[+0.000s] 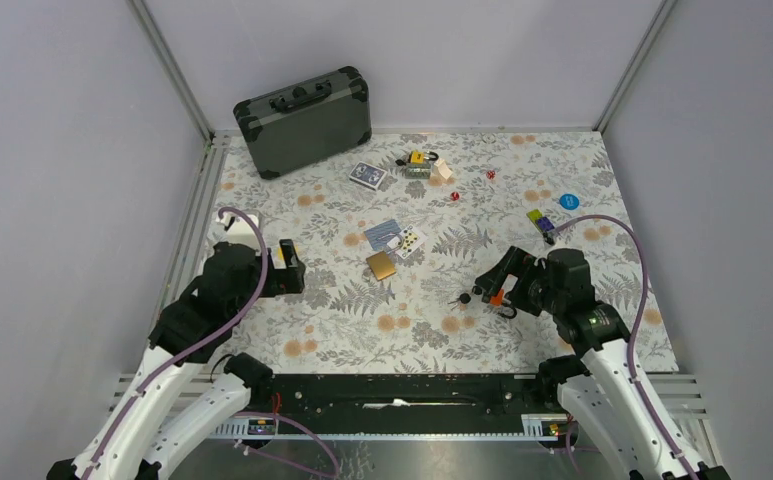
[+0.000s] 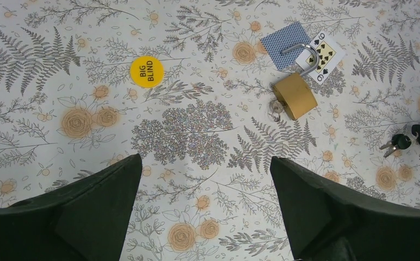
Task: Lock with the key
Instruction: Pick up the lock from the center of the board.
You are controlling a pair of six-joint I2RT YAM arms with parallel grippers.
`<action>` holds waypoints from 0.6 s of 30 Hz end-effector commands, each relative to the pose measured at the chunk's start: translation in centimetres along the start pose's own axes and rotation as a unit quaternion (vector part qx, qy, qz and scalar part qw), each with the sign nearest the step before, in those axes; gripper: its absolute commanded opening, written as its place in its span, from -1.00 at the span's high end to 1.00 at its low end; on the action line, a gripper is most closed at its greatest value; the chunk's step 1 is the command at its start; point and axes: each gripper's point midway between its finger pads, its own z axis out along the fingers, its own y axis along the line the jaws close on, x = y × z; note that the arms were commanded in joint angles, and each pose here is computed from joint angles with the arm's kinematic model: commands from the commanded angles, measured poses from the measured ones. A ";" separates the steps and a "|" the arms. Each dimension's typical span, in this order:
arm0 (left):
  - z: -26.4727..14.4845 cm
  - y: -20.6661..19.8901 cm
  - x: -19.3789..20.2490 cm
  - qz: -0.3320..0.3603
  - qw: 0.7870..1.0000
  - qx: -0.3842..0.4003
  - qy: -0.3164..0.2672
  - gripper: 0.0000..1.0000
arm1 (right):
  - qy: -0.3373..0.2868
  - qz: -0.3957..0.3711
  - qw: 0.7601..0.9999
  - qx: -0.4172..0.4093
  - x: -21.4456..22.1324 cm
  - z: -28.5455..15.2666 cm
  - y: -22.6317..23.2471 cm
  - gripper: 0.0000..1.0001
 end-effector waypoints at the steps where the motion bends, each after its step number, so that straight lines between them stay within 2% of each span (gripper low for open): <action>1: -0.2 0.0 -0.8 -0.005 1.000 -0.001 -0.015 -0.98 | 0.001 -0.003 1.000 0.018 -0.2 -0.2 -0.4 -0.99; 8: -0.9 0.2 -1.3 -0.013 0.999 0.006 -0.042 -0.98 | 0.029 0.021 0.998 0.057 1.0 0.9 -2.2 -0.99; 18: 0.5 0.4 -0.7 -0.001 1.000 -0.018 -0.015 -0.98 | 0.060 0.043 0.994 0.080 0.2 4.0 -2.0 -0.99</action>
